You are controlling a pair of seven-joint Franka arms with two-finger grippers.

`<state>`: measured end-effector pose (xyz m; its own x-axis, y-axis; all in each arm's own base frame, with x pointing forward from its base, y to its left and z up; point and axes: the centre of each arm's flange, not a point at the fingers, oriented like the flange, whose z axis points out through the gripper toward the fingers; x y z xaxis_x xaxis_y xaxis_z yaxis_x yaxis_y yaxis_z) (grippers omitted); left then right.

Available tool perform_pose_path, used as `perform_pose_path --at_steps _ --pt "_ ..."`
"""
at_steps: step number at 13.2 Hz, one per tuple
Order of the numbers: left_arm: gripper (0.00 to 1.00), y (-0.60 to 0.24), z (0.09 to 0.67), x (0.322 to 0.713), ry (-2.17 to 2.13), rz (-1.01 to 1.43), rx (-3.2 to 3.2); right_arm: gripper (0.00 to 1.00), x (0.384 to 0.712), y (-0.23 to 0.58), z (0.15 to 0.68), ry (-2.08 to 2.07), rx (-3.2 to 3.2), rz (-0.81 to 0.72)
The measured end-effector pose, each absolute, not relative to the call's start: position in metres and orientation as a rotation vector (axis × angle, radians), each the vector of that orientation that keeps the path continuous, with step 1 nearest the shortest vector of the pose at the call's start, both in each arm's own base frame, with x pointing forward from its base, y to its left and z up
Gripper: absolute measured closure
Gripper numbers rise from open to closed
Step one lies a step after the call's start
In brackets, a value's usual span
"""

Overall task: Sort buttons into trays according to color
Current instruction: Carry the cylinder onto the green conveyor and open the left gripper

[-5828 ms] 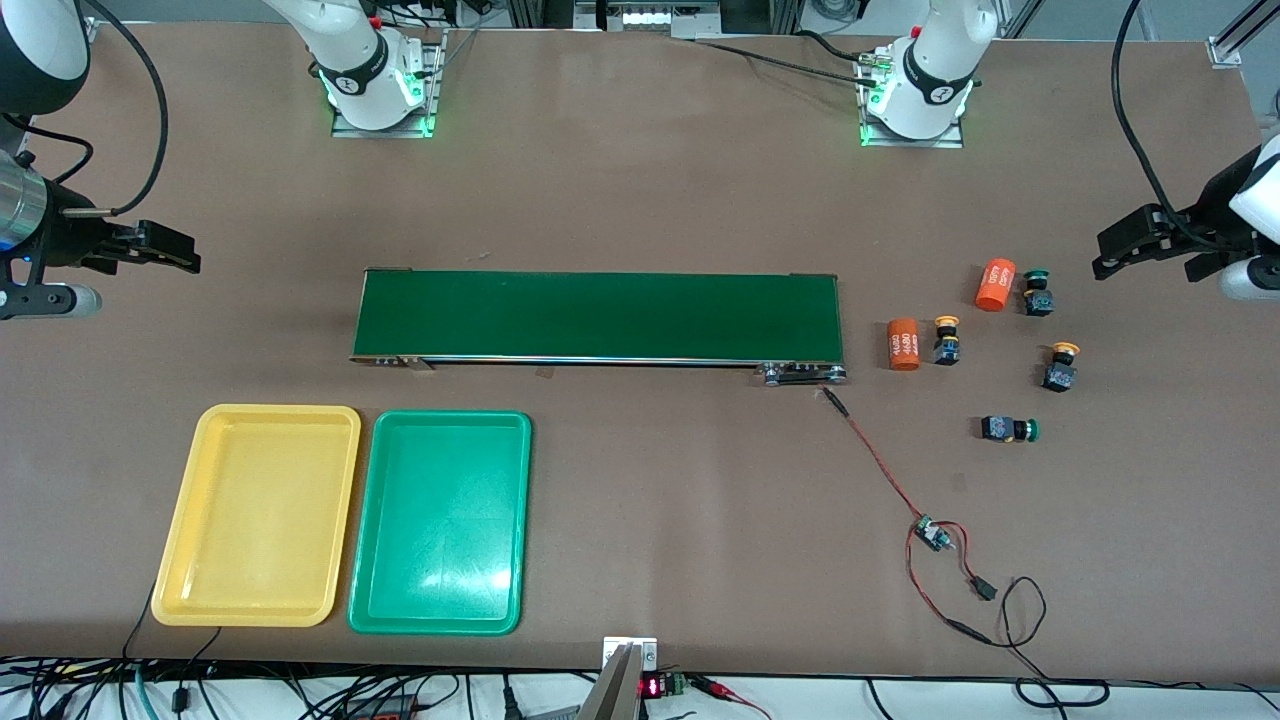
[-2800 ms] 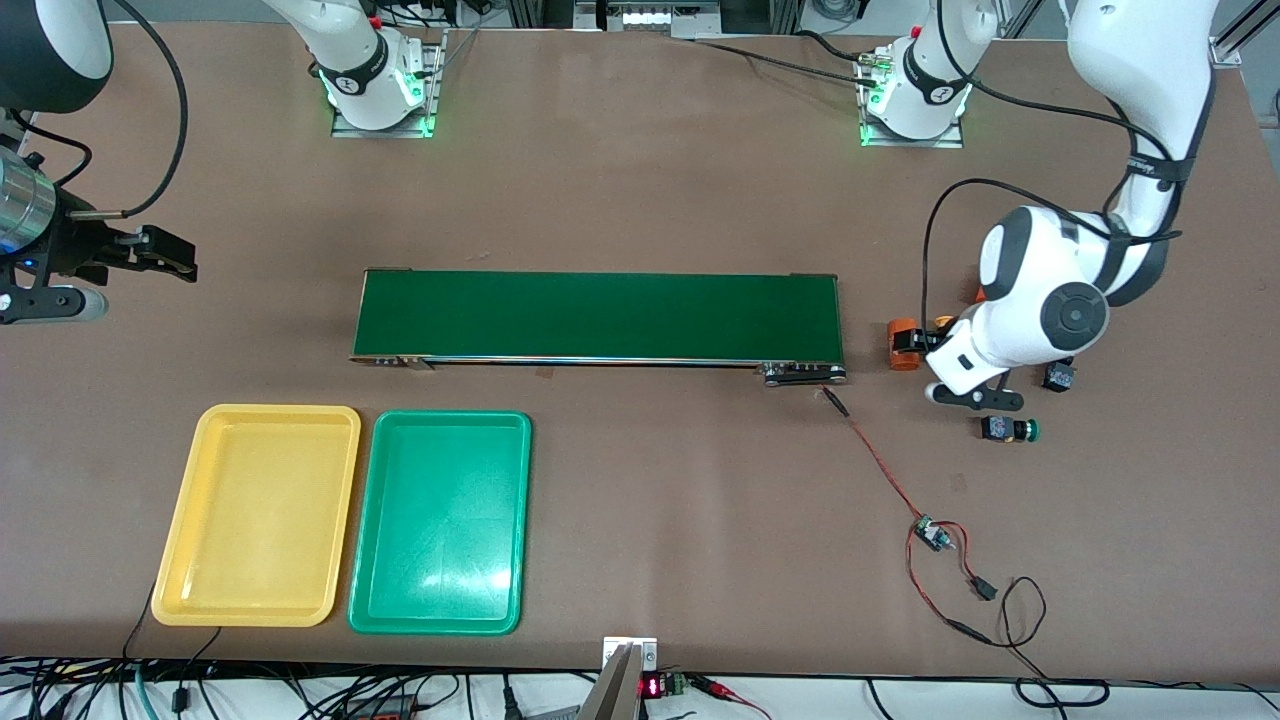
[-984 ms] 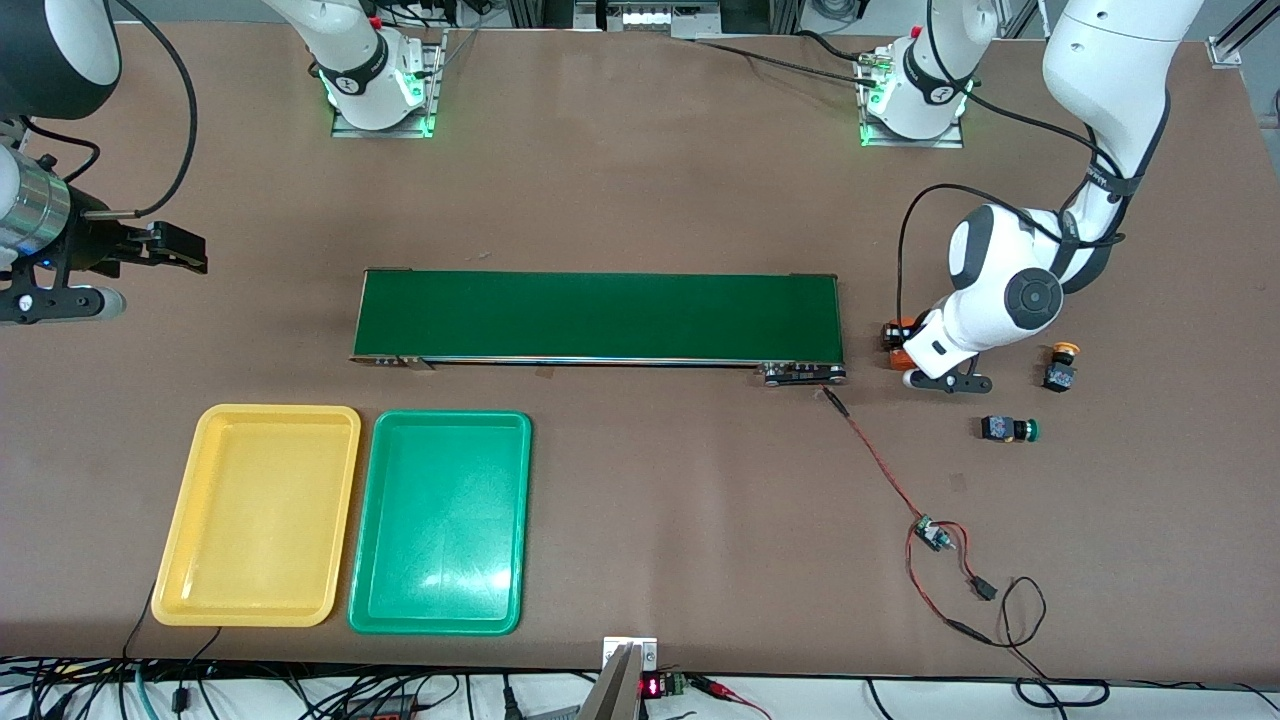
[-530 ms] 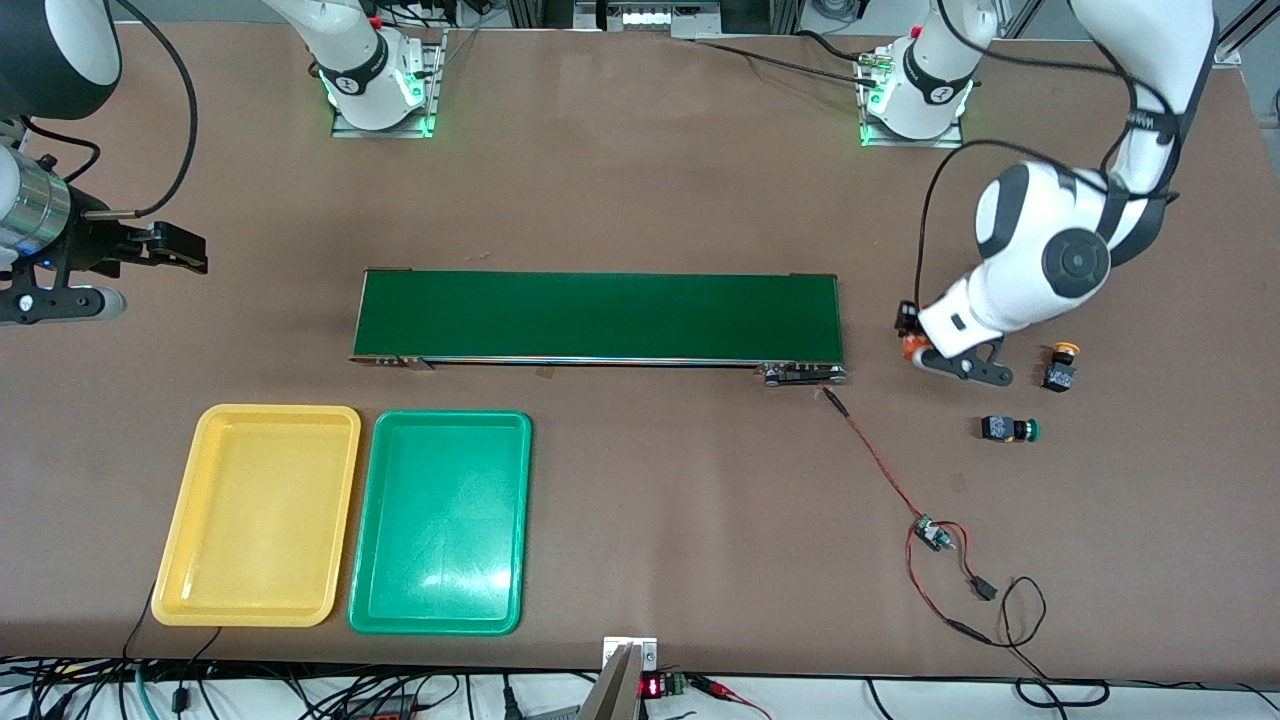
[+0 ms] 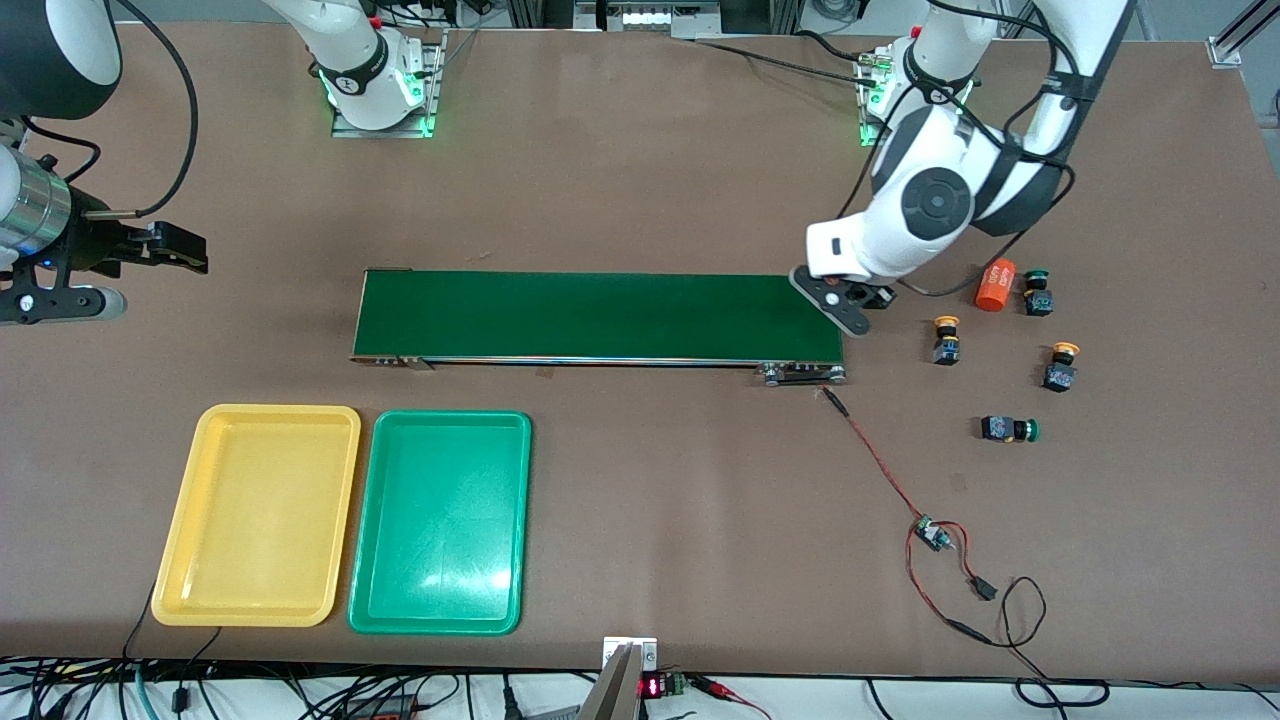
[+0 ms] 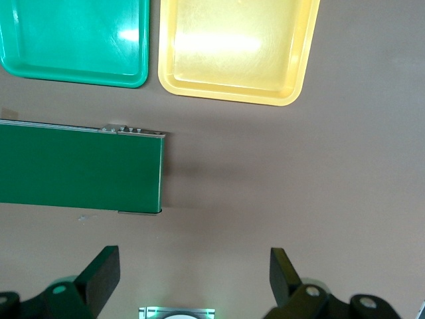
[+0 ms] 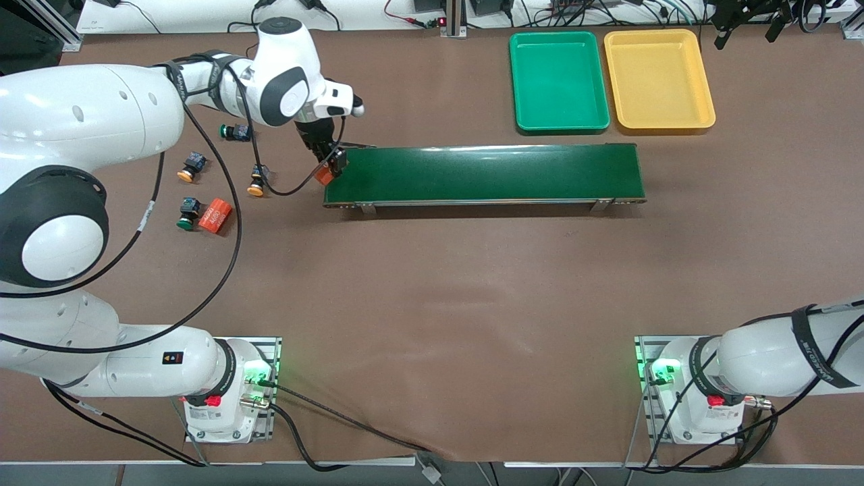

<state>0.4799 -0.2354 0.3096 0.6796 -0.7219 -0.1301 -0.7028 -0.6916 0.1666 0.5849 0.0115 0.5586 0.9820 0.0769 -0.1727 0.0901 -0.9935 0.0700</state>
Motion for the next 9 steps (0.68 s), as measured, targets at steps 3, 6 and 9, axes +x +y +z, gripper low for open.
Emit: perform_pose_path --at_steps 3,6,9 --pt "0.50 -0.248 0.309 0.481 -1.556 -0.191 2.579 0.00 0.585 0.011 0.559 0.128 3.050 -0.261" --pt "0.50 -0.252 0.297 0.490 -1.840 -0.106 2.384 0.00 0.585 0.011 0.559 0.128 3.050 -0.261" --pt "0.50 -0.260 0.278 0.490 -2.016 -0.115 2.302 0.00 0.585 0.011 0.559 0.128 3.050 -0.261"
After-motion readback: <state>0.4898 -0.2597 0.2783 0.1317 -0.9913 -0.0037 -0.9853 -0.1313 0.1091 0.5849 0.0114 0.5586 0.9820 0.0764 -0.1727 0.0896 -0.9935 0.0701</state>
